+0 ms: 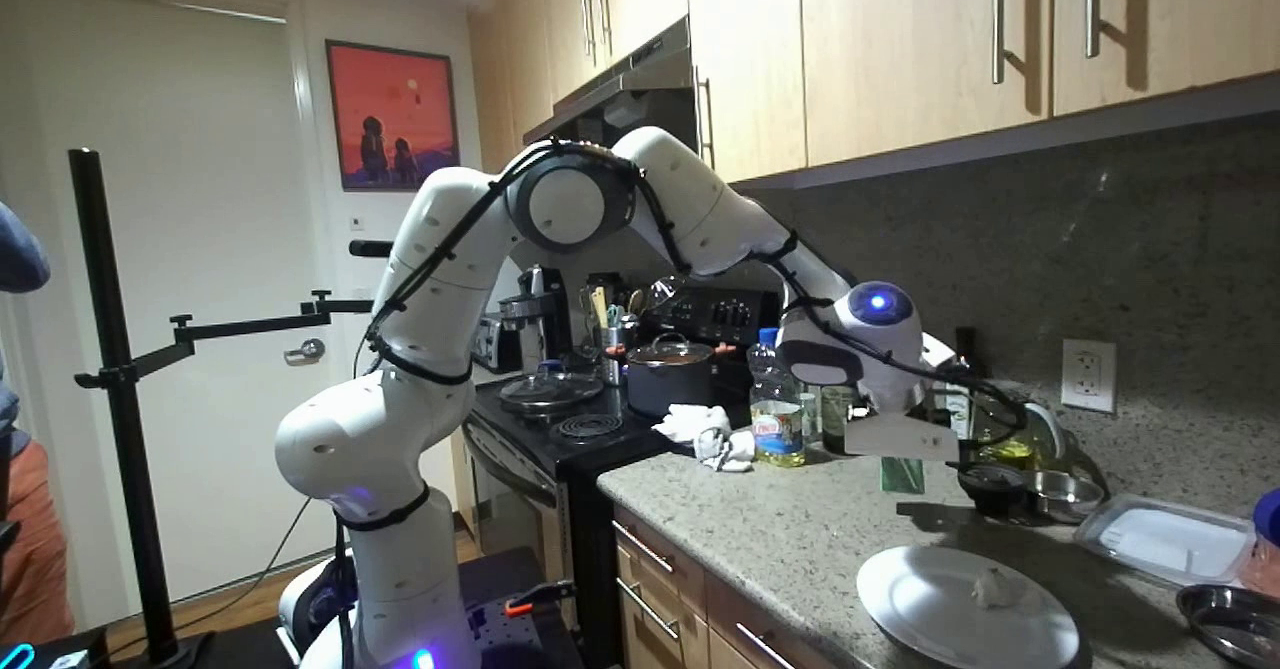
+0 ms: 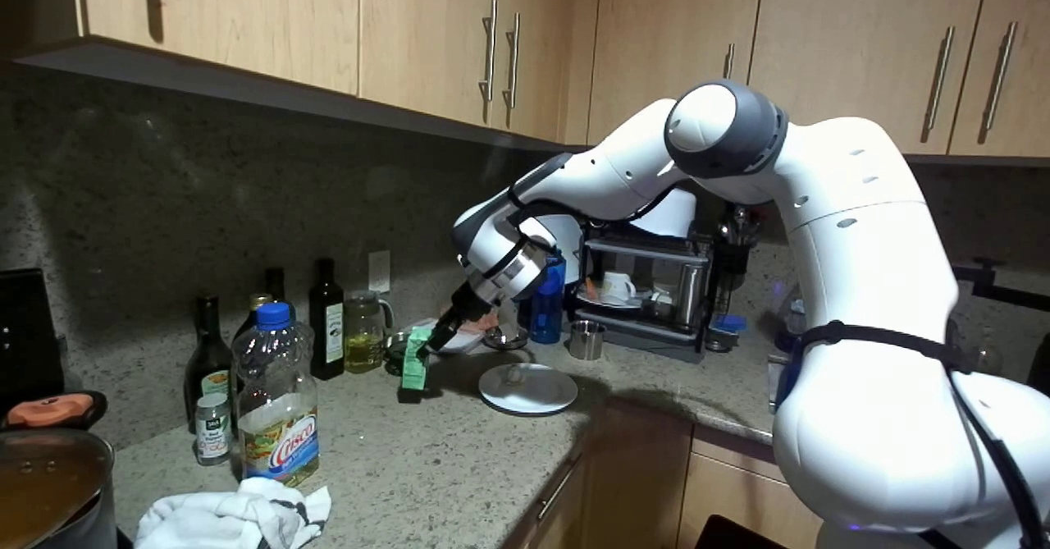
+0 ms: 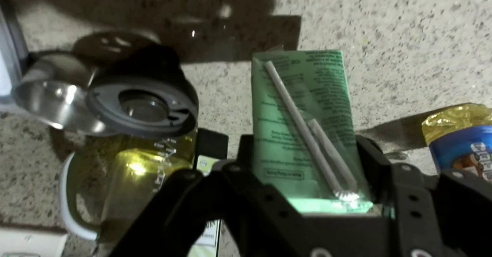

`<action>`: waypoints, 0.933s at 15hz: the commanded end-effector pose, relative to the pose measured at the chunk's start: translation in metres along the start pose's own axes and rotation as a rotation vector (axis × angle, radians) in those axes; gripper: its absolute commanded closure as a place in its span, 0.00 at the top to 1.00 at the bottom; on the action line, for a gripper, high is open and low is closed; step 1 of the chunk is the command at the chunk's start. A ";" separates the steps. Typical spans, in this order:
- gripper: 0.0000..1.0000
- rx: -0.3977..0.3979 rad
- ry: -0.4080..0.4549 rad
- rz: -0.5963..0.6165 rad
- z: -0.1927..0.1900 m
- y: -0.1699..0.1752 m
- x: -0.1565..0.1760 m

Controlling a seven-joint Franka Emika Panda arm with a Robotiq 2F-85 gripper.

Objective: Pick the green box from the plate and put it on the counter

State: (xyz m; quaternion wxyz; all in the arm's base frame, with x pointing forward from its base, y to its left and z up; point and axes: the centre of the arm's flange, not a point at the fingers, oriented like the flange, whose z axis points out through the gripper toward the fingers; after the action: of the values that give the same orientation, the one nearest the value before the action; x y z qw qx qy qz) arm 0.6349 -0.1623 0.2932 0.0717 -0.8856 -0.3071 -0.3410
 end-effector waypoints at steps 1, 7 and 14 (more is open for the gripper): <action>0.66 0.034 -0.012 0.046 0.005 -0.012 -0.038; 0.91 0.027 -0.046 0.047 0.001 -0.021 -0.050; 1.00 -0.013 -0.066 -0.018 -0.030 -0.028 -0.023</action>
State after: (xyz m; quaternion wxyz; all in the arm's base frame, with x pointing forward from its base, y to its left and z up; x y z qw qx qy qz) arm 0.6051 -0.1709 0.2670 0.0805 -0.8958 -0.2992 -0.3187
